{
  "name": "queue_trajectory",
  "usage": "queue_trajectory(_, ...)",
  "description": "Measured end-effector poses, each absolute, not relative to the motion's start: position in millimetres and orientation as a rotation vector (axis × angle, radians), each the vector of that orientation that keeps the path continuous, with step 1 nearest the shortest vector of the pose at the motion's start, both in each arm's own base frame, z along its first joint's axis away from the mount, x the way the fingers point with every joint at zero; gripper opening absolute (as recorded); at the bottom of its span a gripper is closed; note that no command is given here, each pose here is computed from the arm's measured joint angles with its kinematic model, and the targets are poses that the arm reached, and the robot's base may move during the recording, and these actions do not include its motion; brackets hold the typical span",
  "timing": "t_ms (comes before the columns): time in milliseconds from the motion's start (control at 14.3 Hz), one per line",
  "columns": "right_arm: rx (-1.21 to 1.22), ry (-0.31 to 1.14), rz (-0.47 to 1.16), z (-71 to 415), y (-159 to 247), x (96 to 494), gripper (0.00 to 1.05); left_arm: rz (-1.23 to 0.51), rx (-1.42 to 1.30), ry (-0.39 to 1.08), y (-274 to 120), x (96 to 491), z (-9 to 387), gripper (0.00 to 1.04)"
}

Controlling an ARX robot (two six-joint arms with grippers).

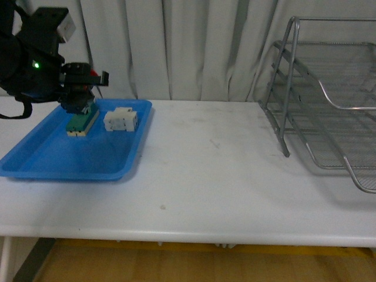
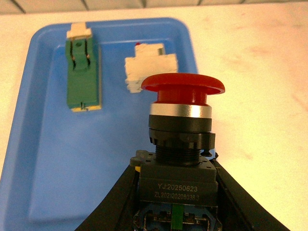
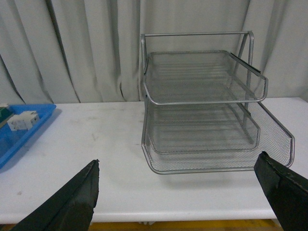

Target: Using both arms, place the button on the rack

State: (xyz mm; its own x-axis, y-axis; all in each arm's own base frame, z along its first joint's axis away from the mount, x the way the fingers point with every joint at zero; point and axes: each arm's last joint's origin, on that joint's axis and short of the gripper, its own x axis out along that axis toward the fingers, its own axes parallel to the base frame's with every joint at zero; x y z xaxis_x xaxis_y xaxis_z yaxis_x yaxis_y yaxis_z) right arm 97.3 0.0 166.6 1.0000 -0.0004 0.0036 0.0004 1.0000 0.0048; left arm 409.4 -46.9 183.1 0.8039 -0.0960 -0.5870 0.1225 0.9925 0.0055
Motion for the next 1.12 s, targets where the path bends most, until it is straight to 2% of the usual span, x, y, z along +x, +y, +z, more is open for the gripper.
queue_trajectory(280, 0.005, -0.004, 0.000, 166.6, 0.0, 97.3, 0.98, -0.263, 0.082, 0.534, -64.3, 336.1, 212.0, 0.36)
queue_trajectory(490, 0.005, -0.004, 0.000, 166.6, 0.0, 97.3, 0.98, -0.248, 0.096, 0.480, -59.3, 296.7, 222.6, 0.36)
queue_trajectory(699, 0.004, -0.004, 0.000, 166.6, 0.0, 97.3, 0.98, -0.207, 0.092, 0.533, -47.1, 286.7, 203.4, 0.36)
queue_trajectory(1119, 0.005, -0.004, 0.000, 166.6, 0.0, 97.3, 0.98, -0.203, 0.079, 0.514, -45.0, 286.8, 200.8, 0.36)
